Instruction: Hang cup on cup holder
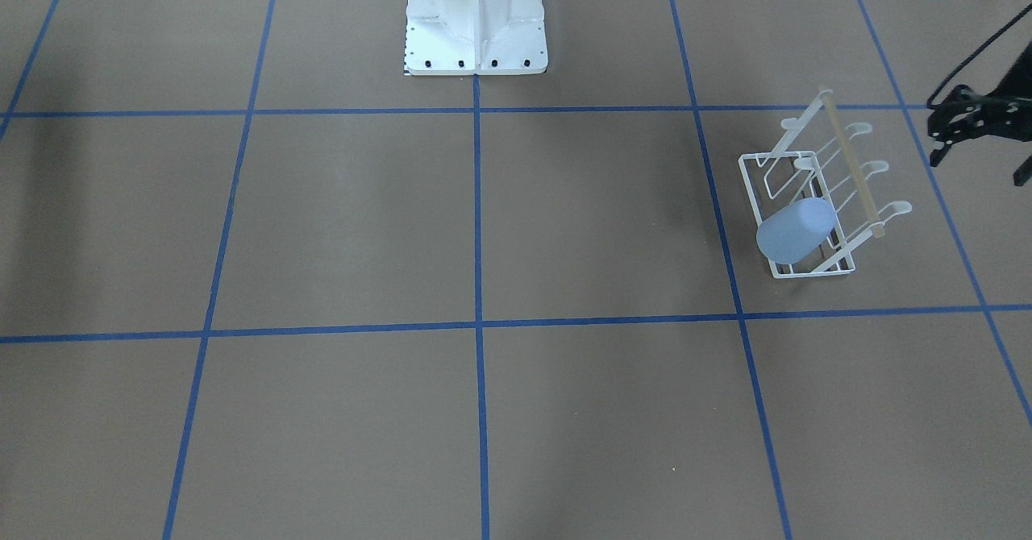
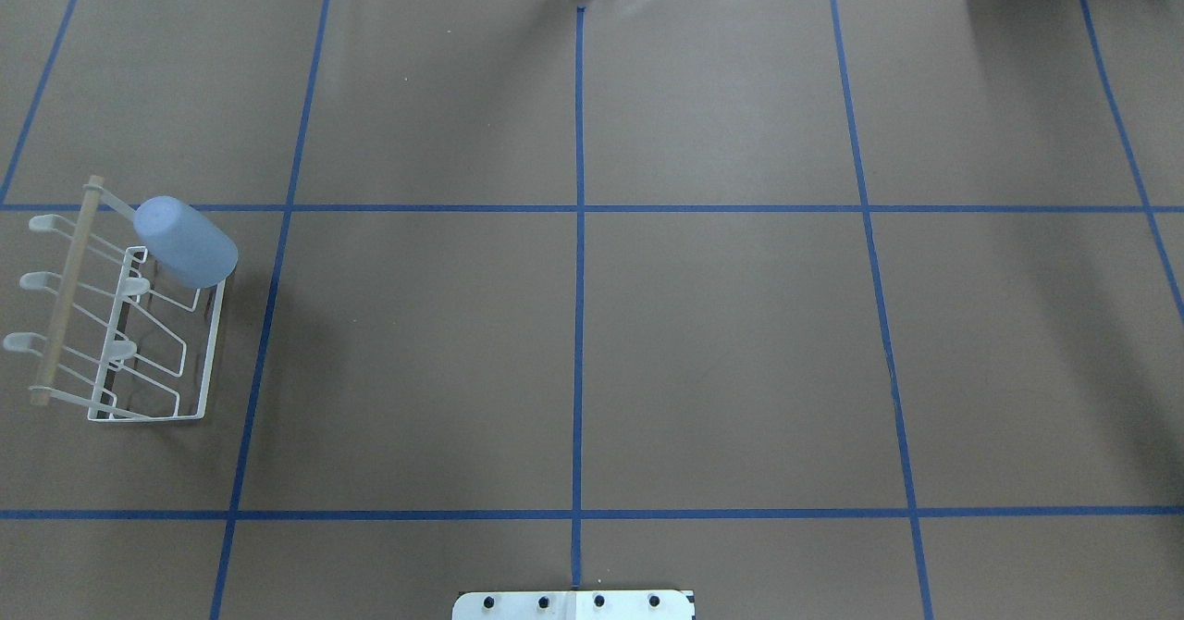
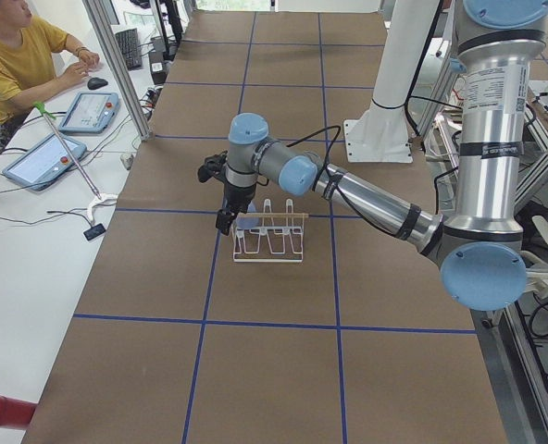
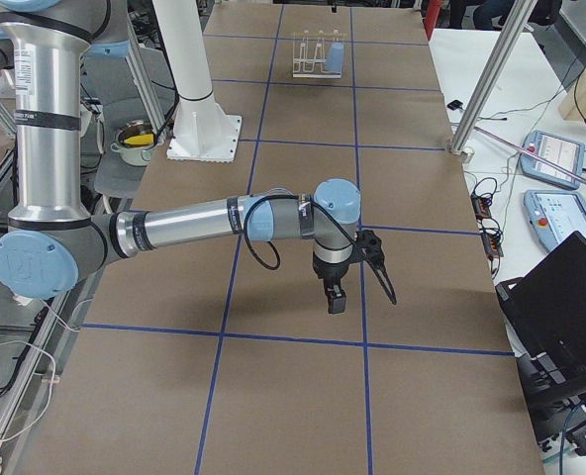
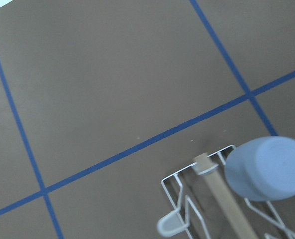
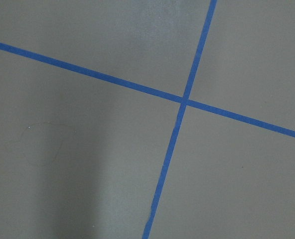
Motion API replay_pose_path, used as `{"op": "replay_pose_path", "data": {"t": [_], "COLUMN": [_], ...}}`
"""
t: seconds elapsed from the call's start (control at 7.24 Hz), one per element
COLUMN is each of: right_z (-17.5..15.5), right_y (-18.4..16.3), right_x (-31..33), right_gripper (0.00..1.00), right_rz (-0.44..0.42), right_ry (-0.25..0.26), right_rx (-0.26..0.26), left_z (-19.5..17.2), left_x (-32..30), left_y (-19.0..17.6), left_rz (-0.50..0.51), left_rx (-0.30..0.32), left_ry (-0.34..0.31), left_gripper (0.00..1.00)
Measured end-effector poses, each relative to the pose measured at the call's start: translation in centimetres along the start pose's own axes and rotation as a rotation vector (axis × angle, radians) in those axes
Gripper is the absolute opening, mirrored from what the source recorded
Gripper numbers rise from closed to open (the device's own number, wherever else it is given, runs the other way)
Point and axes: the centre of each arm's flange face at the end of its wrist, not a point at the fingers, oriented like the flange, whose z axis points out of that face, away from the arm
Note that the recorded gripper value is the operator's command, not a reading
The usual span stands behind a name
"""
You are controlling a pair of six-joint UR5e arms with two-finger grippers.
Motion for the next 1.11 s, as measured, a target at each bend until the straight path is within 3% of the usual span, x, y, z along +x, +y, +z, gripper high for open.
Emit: {"op": "replay_pose_path", "data": {"t": [0.41, 0.83, 1.11], "right_z": [0.0, -0.4, -0.4], "right_y": [1.1, 0.7, 0.6], "right_x": [1.1, 0.9, 0.9], "right_gripper": [1.00, 1.00, 1.00], "right_rz": [0.024, 0.025, 0.027], "right_ry": [0.016, 0.013, 0.012], "right_rx": [-0.006, 0.004, 0.005], "left_z": [0.2, -0.5, -0.7], "left_x": [-9.7, -11.1, -10.7], "left_y": [7.3, 11.2, 11.5], "left_rz": [-0.089, -0.177, -0.172], "left_rx": [-0.038, -0.014, -0.004], "left_ry": [-0.010, 0.100, 0.118], "left_gripper": [0.98, 0.98, 0.98]}}
